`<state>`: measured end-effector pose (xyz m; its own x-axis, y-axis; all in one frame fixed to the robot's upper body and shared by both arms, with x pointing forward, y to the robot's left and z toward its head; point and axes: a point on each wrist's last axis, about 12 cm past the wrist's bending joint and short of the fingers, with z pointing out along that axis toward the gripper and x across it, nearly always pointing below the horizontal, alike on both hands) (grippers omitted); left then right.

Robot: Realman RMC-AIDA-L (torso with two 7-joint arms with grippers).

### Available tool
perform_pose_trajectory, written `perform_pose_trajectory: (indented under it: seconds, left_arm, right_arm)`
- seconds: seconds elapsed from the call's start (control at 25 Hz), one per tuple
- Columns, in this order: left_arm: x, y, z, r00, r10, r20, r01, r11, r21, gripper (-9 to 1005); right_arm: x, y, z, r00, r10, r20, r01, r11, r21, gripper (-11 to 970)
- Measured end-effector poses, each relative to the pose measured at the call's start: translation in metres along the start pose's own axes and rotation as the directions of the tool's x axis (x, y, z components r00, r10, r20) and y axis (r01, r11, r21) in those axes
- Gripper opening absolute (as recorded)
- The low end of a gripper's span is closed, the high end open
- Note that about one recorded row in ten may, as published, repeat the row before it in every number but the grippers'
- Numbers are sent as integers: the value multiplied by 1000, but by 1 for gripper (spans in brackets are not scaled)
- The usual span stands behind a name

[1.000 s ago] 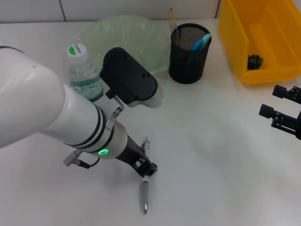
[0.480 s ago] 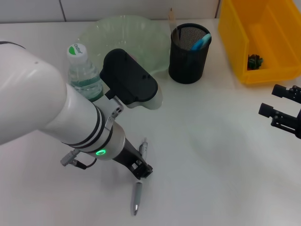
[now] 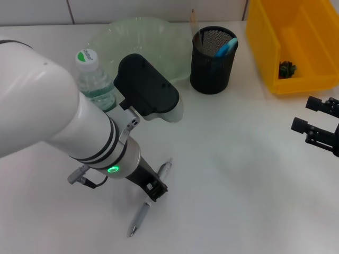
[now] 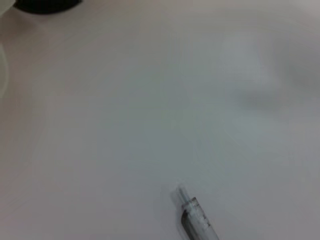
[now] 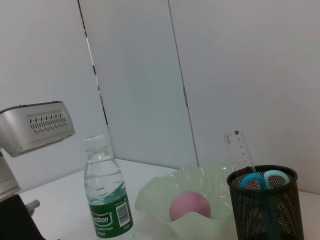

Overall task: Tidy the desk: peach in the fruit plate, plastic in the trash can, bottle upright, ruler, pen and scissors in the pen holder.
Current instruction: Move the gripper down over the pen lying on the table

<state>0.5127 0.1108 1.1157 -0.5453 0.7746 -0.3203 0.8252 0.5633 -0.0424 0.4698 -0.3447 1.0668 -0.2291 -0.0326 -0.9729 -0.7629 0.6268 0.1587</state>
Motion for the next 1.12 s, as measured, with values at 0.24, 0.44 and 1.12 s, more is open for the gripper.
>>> perform_pose_trajectory:
  seconds: [0.24, 0.44, 1.12]
  left_arm:
    - [-3, 0, 0, 1000, 15, -9, -15, 1000, -4, 240]
    - [-7, -1, 0, 999, 37, -37, -37, 999, -3, 221]
    - [-15, -4, -9, 997, 77, -14, -77, 997, -10, 5]
  right_arm:
    - [0, 0, -1, 1000, 2, -1, -2, 1000, 1, 693]
    - [0, 0, -1, 1000, 5, -2, -5, 1000, 2, 692]
    - [-1, -1, 0, 1000, 16, -2, -16, 1000, 4, 691]
